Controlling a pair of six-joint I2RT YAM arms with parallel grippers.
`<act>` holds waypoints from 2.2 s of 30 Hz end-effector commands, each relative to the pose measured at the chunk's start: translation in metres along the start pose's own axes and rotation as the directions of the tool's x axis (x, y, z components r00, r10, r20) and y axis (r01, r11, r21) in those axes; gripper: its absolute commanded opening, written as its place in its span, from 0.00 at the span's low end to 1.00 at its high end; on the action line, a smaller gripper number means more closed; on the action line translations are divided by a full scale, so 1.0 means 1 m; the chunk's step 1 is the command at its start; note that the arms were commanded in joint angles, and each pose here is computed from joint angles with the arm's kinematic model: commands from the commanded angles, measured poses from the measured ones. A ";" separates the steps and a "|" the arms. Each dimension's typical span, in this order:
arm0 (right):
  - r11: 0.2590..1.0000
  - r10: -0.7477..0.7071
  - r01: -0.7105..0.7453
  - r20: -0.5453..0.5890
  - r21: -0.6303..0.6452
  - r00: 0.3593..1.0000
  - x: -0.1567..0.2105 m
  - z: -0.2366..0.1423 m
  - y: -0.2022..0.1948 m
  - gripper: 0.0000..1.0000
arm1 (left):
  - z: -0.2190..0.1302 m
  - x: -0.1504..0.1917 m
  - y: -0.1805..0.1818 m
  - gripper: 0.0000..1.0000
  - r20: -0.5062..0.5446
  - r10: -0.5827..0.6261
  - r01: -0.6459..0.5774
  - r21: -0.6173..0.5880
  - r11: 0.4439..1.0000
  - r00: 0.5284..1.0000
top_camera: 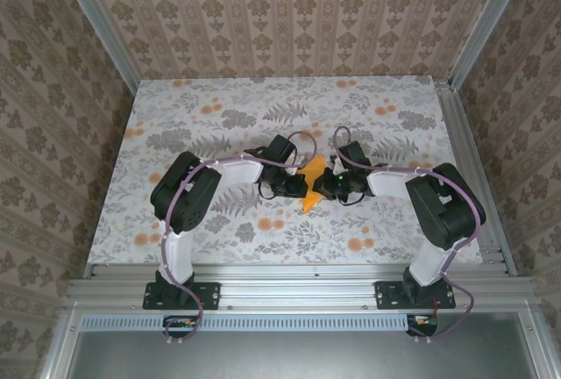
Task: Fold a paper plane with a square sheet of paper (pick it up from the middle)
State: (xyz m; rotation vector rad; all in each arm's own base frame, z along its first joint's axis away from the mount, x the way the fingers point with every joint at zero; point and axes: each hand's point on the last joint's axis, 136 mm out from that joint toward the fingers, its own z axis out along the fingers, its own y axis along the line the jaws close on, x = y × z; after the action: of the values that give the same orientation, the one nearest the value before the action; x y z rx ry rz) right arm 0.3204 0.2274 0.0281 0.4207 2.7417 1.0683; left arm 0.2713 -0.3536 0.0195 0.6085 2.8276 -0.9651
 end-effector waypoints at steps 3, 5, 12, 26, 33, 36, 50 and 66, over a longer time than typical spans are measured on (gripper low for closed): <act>0.993 0.015 -0.015 0.000 0.113 1.000 0.003 0.005 -0.037 0.10 | 0.013 0.032 0.039 0.10 -0.111 -0.050 0.035 -0.129 0.991 0.993; 0.990 0.006 -0.007 0.005 0.143 1.000 0.002 0.002 -0.043 0.10 | 0.013 0.031 0.039 0.10 -0.110 -0.046 0.032 -0.128 0.991 0.993; 0.981 0.021 -0.030 0.050 0.192 0.999 -0.013 -0.010 -0.059 0.10 | 0.013 0.036 0.043 0.10 -0.131 -0.041 0.022 -0.140 0.990 0.990; 0.996 -0.065 0.058 0.127 0.063 0.990 -0.029 -0.035 -0.009 0.11 | 0.011 0.037 0.046 0.08 -0.139 -0.039 0.019 -0.144 0.989 0.989; 0.997 -0.071 0.069 0.093 0.023 0.993 -0.020 -0.019 0.005 0.10 | 0.012 0.036 0.045 0.08 -0.138 -0.041 0.021 -0.139 0.990 0.990; 0.997 -0.068 0.066 0.086 0.026 0.994 -0.025 -0.009 0.003 0.10 | 0.011 0.037 0.046 0.09 -0.142 -0.038 0.018 -0.141 0.990 0.989; 0.977 -0.053 0.030 0.103 0.213 0.993 -0.043 -0.005 -0.052 0.10 | 0.010 0.040 0.051 0.09 -0.150 -0.046 0.024 -0.142 0.990 0.988; 0.994 -0.067 0.053 0.152 0.098 0.986 -0.058 -0.039 -0.033 0.10 | 0.010 0.039 0.050 0.09 -0.154 -0.054 0.033 -0.135 0.990 0.987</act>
State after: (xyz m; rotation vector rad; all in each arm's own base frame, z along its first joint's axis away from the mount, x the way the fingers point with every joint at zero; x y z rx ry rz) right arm 0.3627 0.1627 0.0185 0.4412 2.6837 0.8353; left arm 0.2721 -0.3515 0.0193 0.6841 2.8156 -0.9777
